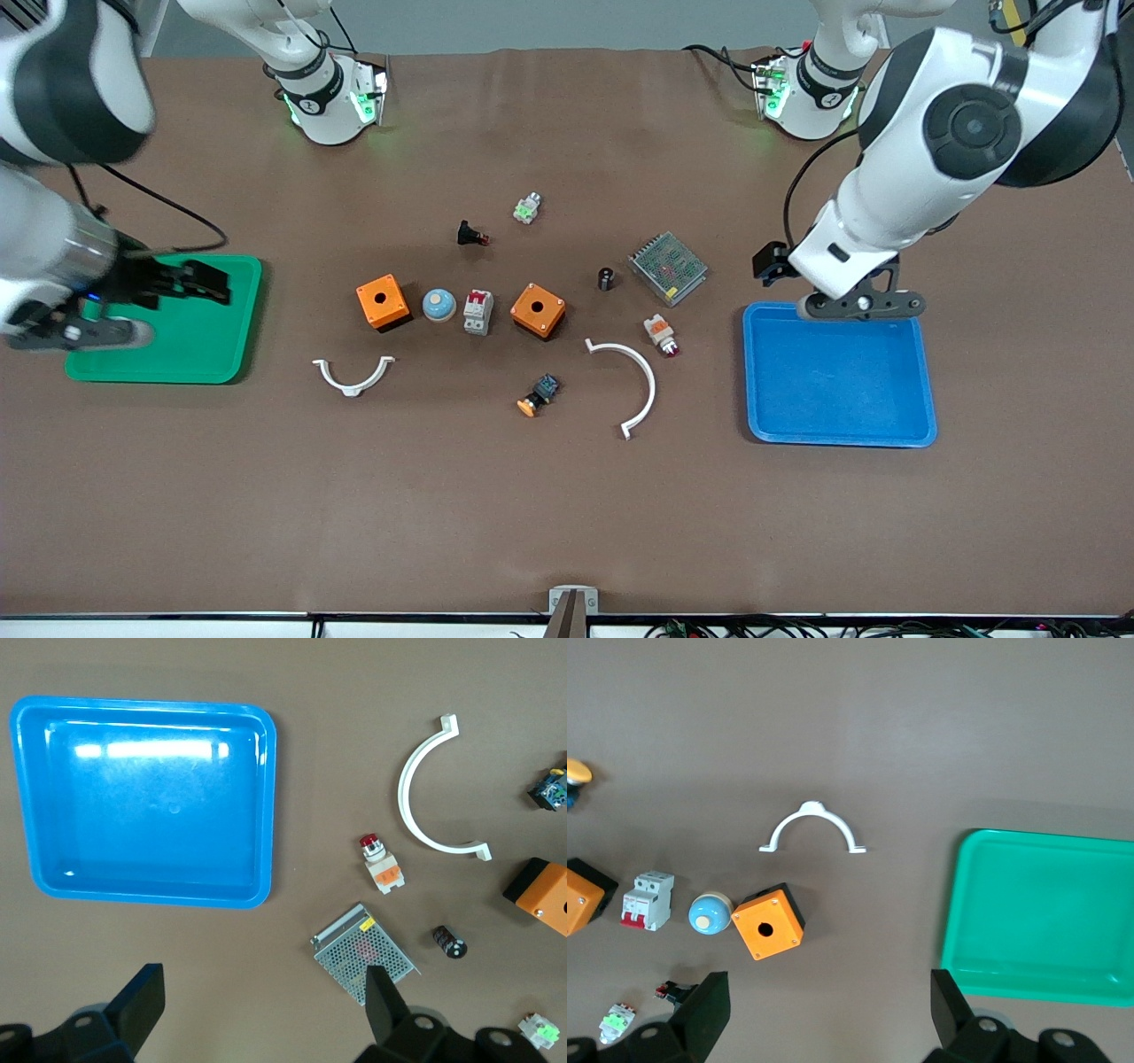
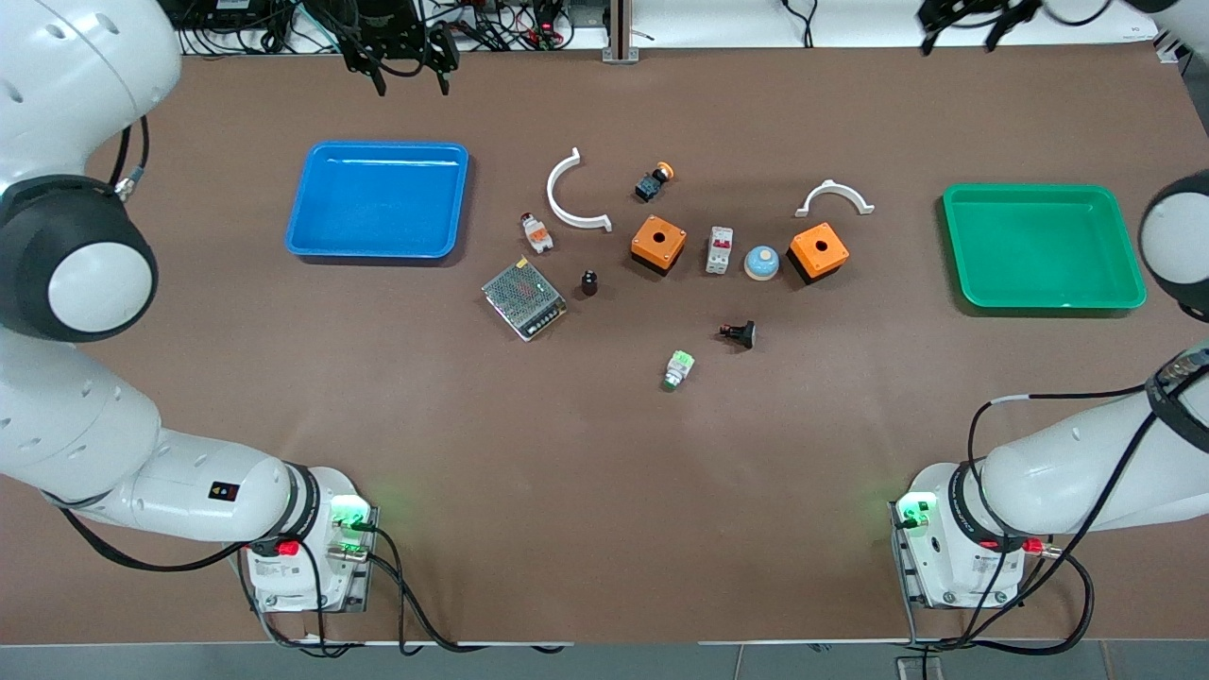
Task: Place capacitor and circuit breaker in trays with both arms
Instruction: 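Move the right gripper to the breaker while the left gripper reaches the capacitor, then grasp the breaker with the right gripper while the left gripper grasps the capacitor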
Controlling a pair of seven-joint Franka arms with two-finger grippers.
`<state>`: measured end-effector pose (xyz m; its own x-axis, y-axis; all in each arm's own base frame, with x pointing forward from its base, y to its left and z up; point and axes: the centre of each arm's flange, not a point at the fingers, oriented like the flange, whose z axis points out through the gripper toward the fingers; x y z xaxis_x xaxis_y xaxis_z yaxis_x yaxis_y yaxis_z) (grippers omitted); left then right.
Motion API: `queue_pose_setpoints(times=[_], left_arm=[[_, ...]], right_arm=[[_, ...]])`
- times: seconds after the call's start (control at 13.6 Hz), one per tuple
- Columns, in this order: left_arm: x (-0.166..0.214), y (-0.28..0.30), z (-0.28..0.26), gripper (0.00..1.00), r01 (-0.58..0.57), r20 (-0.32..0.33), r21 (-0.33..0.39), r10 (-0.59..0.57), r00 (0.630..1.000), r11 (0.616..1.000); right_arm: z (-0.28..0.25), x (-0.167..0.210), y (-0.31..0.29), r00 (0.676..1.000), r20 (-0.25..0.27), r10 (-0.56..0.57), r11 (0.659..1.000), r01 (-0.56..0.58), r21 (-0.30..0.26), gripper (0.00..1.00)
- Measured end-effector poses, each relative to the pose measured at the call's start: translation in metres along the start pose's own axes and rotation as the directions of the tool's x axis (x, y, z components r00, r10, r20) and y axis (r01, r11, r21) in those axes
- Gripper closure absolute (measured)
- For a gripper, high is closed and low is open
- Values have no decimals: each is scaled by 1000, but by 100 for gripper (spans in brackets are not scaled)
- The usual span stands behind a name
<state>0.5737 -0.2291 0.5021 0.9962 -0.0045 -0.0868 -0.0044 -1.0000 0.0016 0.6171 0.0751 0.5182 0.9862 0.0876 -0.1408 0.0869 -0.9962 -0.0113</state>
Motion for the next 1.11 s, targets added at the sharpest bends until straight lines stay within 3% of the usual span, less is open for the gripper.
queue_pose_setpoints(times=[0.22, 0.44, 0.74, 1.11], left_arm=[[5, 21, 26, 0, 18, -5, -9, -18, 1000, 1000], [-19, 94, 82, 0, 124, 23, 5, -125, 992, 992], [-66, 199, 177, 0, 283, 33, 3, -283, 958, 959], [-109, 223, 268, 5, 344, 33, -15, -344, 939, 939]], right_arm=[[45, 16, -49, 999, 44, -31, 999, 32, -12, 0], [94, 15, -134, 999, -1, 34, 999, -34, -15, 0], [168, 1, -198, 995, -55, 81, 996, -79, 38, 0], [226, -3, -229, 991, -42, 124, 992, -123, 35, 0]])
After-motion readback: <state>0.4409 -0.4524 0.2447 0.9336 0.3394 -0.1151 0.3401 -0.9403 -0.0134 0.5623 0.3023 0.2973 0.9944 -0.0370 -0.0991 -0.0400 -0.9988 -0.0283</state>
